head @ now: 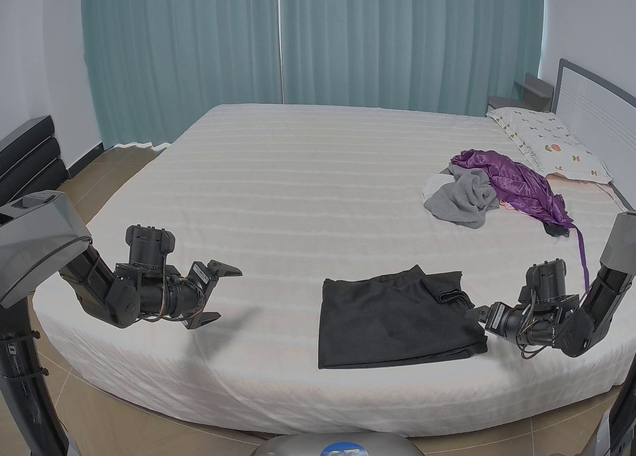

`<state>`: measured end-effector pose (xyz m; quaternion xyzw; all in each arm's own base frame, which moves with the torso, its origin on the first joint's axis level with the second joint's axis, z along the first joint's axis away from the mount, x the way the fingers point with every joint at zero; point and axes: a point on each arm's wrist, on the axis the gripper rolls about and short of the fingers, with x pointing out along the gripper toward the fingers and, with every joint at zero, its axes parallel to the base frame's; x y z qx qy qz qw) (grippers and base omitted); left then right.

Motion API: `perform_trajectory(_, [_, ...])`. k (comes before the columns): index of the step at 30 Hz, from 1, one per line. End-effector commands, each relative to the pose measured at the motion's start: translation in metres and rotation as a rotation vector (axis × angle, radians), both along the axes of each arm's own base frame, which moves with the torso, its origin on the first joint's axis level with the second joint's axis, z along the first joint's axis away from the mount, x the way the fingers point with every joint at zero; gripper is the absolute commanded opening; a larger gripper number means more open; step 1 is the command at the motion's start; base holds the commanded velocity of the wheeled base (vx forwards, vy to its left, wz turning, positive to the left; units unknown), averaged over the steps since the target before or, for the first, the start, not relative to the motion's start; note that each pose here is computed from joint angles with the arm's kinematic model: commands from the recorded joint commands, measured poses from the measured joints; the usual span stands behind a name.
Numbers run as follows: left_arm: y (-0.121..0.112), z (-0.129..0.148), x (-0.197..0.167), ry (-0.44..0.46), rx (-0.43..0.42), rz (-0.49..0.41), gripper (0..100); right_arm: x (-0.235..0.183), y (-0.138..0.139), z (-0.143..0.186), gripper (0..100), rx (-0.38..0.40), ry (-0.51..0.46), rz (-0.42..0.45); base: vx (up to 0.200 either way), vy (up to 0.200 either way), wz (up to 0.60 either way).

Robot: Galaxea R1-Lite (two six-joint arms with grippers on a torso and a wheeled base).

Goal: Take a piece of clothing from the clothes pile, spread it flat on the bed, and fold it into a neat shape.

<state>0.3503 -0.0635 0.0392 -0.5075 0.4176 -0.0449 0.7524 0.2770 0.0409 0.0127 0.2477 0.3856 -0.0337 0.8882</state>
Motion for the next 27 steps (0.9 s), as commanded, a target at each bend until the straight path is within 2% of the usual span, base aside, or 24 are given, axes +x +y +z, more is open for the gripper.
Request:
perform_trajectory(1, [0.000, -0.001, 0.000, 0.001, 0.000, 0.000, 100, 0.008, 0.002, 0.015, 100, 0.013, -0.068, -0.001, 0.000, 0.000, 0.00])
perform_trajectory(8, [0.000, -0.001, 0.000, 0.002, 0.000, 0.000, 100, 0.023, 0.011, 0.039, 100, 0.080, -0.160, -0.020, 0.000, 0.000, 0.00])
perform_trajectory(17, [-0.001, -0.001, 0.000, 0.002, 0.000, -0.001, 100, 0.033, 0.032, 0.037, 100, 0.151, -0.157, -0.012, 0.000, 0.000, 0.00])
perform_trajectory(22, [-0.001, -0.001, 0.000, 0.004, 0.001, -0.001, 100, 0.038, 0.039, 0.024, 100, 0.153, -0.119, -0.005, 0.000, 0.000, 0.00])
perform_trajectory(27, [-0.001, -0.001, 0.000, 0.002, 0.000, -0.001, 100, 0.044, 0.048, 0.027, 100, 0.184, -0.132, -0.003, 0.000, 0.000, 0.00])
